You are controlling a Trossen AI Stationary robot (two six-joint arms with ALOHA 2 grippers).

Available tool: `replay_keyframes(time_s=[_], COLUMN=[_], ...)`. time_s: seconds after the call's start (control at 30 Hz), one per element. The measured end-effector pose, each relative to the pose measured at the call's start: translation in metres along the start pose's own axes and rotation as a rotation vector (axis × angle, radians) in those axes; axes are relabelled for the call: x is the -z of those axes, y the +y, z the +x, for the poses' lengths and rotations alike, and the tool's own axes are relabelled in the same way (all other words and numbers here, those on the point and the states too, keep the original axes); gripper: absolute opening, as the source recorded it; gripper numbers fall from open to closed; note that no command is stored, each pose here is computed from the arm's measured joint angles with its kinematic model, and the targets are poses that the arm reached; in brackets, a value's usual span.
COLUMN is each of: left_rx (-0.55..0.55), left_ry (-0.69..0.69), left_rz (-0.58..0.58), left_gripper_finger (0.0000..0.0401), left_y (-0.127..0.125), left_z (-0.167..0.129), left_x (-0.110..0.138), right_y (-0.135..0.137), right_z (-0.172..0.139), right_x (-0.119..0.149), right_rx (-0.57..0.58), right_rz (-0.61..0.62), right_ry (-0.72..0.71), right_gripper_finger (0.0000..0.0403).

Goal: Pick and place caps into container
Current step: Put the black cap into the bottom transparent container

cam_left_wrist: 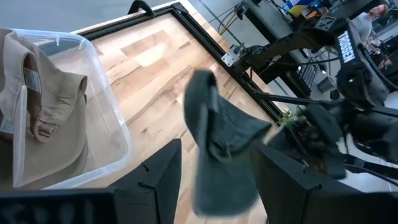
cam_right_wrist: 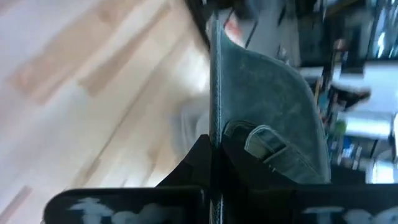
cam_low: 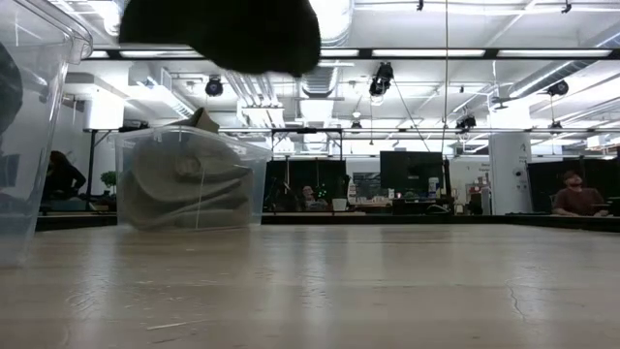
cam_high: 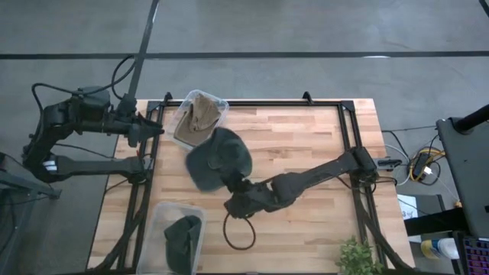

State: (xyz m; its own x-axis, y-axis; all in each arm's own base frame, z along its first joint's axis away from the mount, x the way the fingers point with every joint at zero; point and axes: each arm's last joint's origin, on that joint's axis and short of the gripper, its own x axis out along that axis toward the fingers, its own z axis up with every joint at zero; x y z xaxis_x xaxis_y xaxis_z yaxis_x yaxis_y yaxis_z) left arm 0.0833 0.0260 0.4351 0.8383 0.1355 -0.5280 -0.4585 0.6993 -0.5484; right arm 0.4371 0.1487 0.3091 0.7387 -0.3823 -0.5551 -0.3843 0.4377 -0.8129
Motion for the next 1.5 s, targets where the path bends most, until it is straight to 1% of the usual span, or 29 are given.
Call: replay_keyframes(time_s=[0.17, 0.27, 0.37, 0.5, 0.67, 0.8, 0.93, 1.13, 1.4, 1.5], left_rx=[0.0, 0.0, 0.0, 0.0, 0.0, 0.001, 0.001, 0.0, 0.0, 0.0], left_ry=[0.0, -0.001, -0.001, -0.001, -0.001, -0.001, -0.001, -0.001, -0.001, -0.001], left_rz=[0.0, 0.009, 0.013, 0.024, 0.023, 0.023, 0.023, 0.022, 0.021, 0.02], left_gripper_finger=[0.0184, 0.0184, 0.0184, 0.0184, 0.0184, 0.0184, 0.0184, 0.0184, 0.0184, 0.0184], left_y=[0.0, 0.0, 0.0, 0.0, 0.0, 0.0, 0.0, 0.0, 0.0, 0.0], left_z=[0.0, 0.0, 0.0, 0.0, 0.0, 0.0, 0.0, 0.0, 0.0, 0.0], left_x=[0.0, 0.0, 0.0, 0.0, 0.0, 0.0, 0.0, 0.0, 0.0, 0.0], right_y=[0.002, 0.002, 0.003, 0.002, 0.0, 0.005, 0.014, 0.03, 0.048, 0.056], right_z=[-0.013, -0.022, -0.027, -0.031, -0.033, -0.026, -0.012, 0.017, 0.05, 0.059], right_x=[-0.017, -0.027, -0.037, -0.045, -0.054, -0.062, -0.072, -0.088, -0.107, -0.107], right_rx=[0.025, -0.007, -0.049, -0.052, -0.034, -0.024, -0.002, -0.013, 0.016, -0.021], right_rz=[-0.1, -0.126, -0.121, -0.148, -0.195, -0.253, -0.289, -0.308, -0.397, -0.419], right_ry=[-0.107, -0.233, -0.386, -0.521, -0.685, -0.8, -0.829, -0.865, -0.857, -0.827], right_gripper_finger=[0.001, 0.0011, 0.0011, 0.0011, 0.0012, 0.0012, 0.0012, 0.0013, 0.0013, 0.0013])
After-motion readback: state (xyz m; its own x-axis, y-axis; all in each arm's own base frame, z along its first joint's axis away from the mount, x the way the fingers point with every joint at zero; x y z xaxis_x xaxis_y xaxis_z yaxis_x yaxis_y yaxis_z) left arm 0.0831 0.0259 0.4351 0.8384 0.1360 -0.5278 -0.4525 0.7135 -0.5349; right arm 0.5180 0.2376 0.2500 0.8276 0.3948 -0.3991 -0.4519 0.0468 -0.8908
